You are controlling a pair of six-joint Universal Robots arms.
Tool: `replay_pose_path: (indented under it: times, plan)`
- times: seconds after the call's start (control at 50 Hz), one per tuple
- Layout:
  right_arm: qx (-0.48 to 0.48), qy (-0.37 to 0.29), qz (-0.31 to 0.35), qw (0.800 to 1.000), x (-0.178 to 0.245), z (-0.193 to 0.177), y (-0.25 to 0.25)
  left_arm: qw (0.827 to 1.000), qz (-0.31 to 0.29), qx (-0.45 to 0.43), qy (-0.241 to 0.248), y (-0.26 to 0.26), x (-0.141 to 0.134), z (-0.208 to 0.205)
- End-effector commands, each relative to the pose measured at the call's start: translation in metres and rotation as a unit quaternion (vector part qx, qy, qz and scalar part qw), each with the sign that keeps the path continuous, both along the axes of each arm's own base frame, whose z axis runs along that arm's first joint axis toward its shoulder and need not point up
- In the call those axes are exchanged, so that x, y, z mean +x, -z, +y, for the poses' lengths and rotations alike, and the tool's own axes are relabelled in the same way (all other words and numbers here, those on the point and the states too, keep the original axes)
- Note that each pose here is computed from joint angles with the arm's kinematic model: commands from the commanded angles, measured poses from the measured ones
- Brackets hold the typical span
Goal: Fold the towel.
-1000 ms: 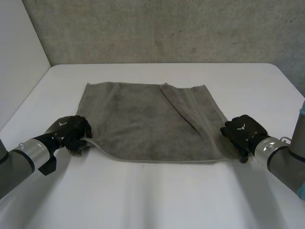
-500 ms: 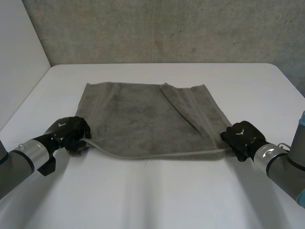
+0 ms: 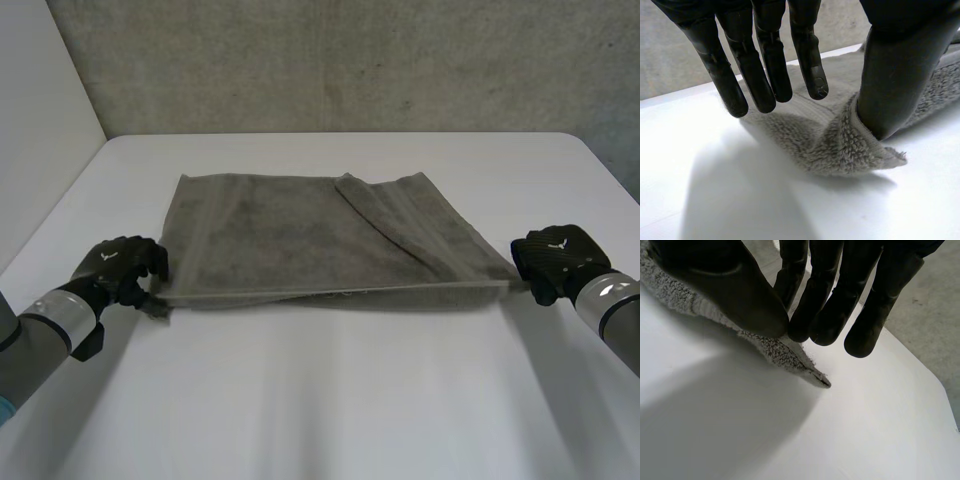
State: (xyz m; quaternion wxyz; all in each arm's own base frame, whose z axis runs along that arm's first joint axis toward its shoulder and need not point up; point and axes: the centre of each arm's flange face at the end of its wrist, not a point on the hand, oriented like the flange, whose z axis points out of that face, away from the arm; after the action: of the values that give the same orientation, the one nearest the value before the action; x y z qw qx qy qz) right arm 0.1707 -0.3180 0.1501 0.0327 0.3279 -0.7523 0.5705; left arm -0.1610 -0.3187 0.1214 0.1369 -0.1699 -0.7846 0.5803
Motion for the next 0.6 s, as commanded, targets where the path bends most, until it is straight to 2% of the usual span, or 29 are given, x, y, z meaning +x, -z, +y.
replay_pose_path:
  times: [0.02,0.28,0.34,0.42,0.48,0.6]
  plan:
    - [-0.002,0.011,-0.008,1.000,-0.003,-0.003,-0.002,1.000,-0.002,0.000,-0.006,0.000,0.001,0.000]
    - [-0.001,0.015,-0.011,1.000,-0.003,0.001,-0.006,1.000,0.000,0.003,0.005,-0.007,-0.004,0.005]
    - [-0.018,0.017,-0.020,0.999,-0.003,0.003,-0.022,1.000,0.003,0.000,0.008,-0.022,-0.004,0.007]
    - [-0.056,0.020,-0.054,0.997,-0.002,0.011,-0.062,0.999,0.005,-0.043,0.018,-0.057,-0.005,0.012]
    - [-0.076,0.019,-0.076,0.994,-0.001,0.017,-0.085,0.993,0.011,-0.111,0.044,-0.103,-0.009,0.022]
    - [-0.109,0.008,-0.099,0.989,-0.002,0.038,-0.132,0.984,0.013,-0.167,0.057,-0.147,-0.010,0.042]
